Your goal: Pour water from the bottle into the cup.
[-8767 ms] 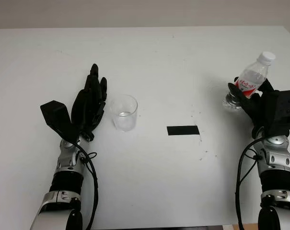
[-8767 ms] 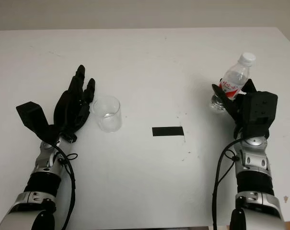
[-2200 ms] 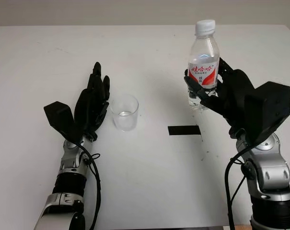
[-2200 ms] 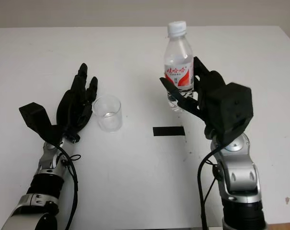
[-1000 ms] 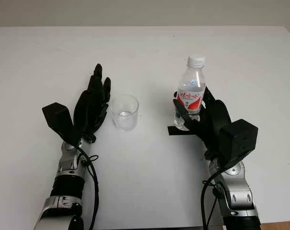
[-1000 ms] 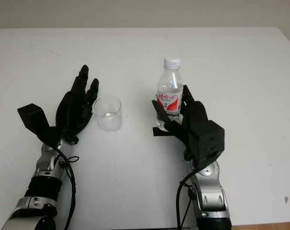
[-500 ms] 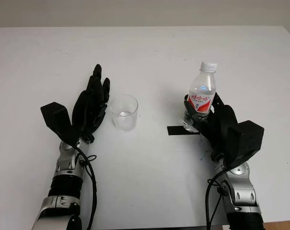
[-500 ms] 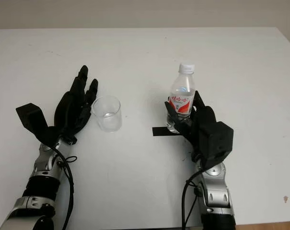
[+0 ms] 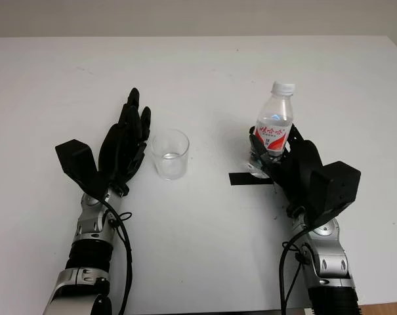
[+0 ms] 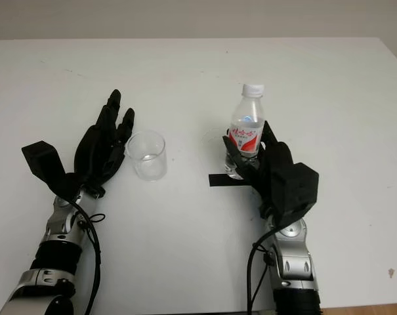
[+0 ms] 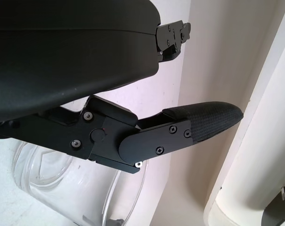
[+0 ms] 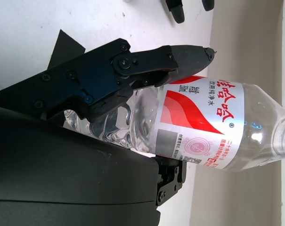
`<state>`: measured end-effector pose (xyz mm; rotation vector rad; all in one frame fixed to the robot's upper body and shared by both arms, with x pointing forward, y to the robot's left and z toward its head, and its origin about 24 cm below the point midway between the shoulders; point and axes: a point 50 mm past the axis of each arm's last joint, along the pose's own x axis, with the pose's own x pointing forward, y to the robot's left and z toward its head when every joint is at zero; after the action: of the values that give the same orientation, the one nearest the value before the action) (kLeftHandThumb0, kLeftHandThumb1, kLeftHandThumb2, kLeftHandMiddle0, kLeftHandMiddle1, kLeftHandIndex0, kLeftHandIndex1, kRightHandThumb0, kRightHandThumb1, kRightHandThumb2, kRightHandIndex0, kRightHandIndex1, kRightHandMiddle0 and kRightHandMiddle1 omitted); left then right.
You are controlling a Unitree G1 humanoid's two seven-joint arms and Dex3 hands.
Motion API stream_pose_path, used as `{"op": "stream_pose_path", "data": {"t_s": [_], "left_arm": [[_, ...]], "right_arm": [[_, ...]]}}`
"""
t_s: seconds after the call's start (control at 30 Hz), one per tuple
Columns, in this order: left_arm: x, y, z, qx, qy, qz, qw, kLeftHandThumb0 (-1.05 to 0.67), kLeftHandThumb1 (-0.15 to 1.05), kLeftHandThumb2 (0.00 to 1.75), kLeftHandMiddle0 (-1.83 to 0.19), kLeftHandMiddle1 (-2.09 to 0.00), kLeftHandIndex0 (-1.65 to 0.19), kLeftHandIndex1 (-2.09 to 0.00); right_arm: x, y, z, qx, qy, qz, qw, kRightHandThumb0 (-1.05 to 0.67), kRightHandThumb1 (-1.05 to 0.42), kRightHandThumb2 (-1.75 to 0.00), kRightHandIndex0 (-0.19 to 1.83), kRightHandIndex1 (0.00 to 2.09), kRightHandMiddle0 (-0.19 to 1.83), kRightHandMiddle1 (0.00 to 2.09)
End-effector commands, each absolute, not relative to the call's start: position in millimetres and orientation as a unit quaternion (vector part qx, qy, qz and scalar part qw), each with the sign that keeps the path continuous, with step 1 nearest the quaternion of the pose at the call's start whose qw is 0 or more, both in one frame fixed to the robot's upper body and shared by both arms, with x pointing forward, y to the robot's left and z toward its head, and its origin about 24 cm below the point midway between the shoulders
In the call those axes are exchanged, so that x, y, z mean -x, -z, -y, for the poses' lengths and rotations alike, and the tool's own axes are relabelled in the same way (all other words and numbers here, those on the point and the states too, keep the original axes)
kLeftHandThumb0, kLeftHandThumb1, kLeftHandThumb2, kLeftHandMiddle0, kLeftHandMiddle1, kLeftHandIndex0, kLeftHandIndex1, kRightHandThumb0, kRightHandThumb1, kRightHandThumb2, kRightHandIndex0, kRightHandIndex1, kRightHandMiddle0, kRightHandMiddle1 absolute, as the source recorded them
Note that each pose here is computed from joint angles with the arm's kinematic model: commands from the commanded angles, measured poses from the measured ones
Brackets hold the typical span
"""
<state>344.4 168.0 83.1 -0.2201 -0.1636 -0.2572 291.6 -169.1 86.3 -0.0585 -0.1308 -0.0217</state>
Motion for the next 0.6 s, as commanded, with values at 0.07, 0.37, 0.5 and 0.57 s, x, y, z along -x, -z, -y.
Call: {"op": "stream_pose_path", "data": {"t_s": [0.07, 0.37, 0.5, 0.57], "left_arm": [[-338.7, -66.6, -171.6, 0.115, 0.119, 0.05, 0.985, -0.86, 1.05, 0.69, 0.16, -0.05, 0.19, -0.04], [-338.1, -66.3, -171.7, 0.115, 0.117, 0.051, 0.985, -0.86, 1.05, 0.68, 0.15, -0.06, 0.18, -0.04], [-338.1, -66.2, -172.6, 0.114, 0.117, 0.052, 0.985, -0.86, 1.05, 0.68, 0.15, -0.06, 0.18, -0.05], [-338.3, -66.3, -173.0, 0.113, 0.117, 0.05, 0.985, -0.86, 1.05, 0.68, 0.15, -0.05, 0.18, -0.05]], "right_arm": [[-294.5, -92.5, 165.8, 0.03, 0.008, 0.088, 0.996, -0.47, -1.05, -0.45, 1.22, 2.09, 0.9, 2.09], [-293.6, -91.8, 165.1, 0.024, -0.003, 0.086, 0.996, -0.44, -1.05, -0.44, 1.18, 2.09, 0.9, 2.09], [-293.5, -91.2, 164.1, 0.004, -0.019, 0.077, 0.997, -0.46, -1.05, -0.4, 1.13, 2.09, 0.83, 2.09], [-294.0, -90.8, 163.6, 0.013, -0.024, 0.076, 0.997, -0.48, -1.05, -0.34, 1.07, 2.09, 0.76, 2.09]]}}
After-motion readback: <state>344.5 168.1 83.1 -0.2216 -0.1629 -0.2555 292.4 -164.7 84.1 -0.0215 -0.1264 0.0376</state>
